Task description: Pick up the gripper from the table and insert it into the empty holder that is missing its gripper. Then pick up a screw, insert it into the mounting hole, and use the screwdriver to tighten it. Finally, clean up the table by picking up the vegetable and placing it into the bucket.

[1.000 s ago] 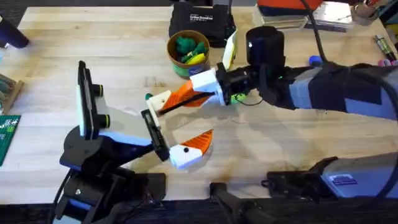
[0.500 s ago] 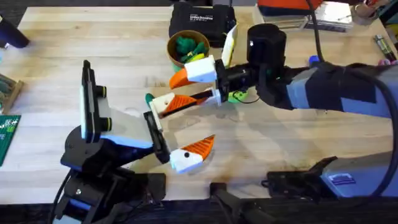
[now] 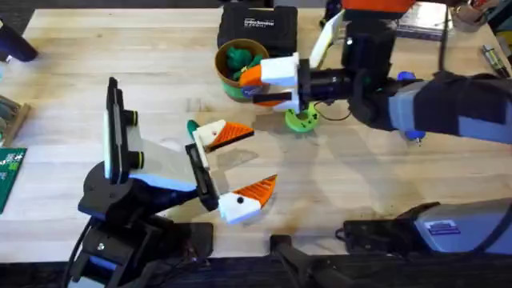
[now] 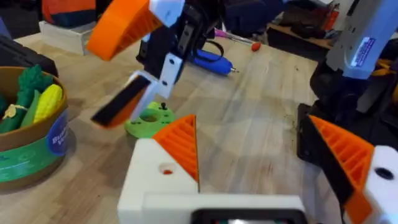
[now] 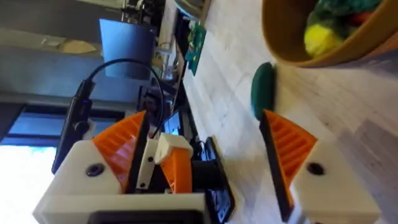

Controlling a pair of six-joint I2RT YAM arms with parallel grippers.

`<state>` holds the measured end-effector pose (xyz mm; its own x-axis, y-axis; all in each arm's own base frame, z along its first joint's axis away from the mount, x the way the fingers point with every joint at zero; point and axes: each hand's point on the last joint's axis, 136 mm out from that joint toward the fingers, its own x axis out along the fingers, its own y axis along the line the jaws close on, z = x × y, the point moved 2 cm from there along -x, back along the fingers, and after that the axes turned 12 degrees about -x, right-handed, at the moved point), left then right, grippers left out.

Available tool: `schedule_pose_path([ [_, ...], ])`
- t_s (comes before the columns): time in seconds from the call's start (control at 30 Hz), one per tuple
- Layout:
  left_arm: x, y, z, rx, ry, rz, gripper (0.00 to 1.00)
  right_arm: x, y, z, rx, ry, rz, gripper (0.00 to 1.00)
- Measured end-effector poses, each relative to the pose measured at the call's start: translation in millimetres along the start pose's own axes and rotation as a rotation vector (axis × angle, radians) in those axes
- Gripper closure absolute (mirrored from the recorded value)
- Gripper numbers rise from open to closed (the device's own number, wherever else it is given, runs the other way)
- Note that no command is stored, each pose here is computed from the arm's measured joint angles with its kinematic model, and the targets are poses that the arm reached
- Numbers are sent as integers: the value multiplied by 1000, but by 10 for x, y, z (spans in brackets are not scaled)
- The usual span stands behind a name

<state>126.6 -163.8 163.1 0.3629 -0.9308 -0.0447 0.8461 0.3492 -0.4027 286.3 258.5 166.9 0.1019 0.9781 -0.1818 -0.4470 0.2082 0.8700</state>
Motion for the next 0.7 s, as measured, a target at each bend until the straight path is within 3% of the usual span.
schedule_pose_path([
  [0.17, 0, 0, 0, 1, 0, 0, 15, -270, -96, 107, -13, -49, -127, 8],
  [0.37, 0, 0, 0, 0, 0, 0, 15, -524, -219, -12, -37, 12, -395, 8],
  [0.57, 0, 0, 0, 1, 0, 0, 14, -887, -237, -89, -265, 128, -765, 7],
  [0.7, 0, 0, 0, 1, 0, 0, 14, -1066, -375, -220, -408, 270, -976, 7],
])
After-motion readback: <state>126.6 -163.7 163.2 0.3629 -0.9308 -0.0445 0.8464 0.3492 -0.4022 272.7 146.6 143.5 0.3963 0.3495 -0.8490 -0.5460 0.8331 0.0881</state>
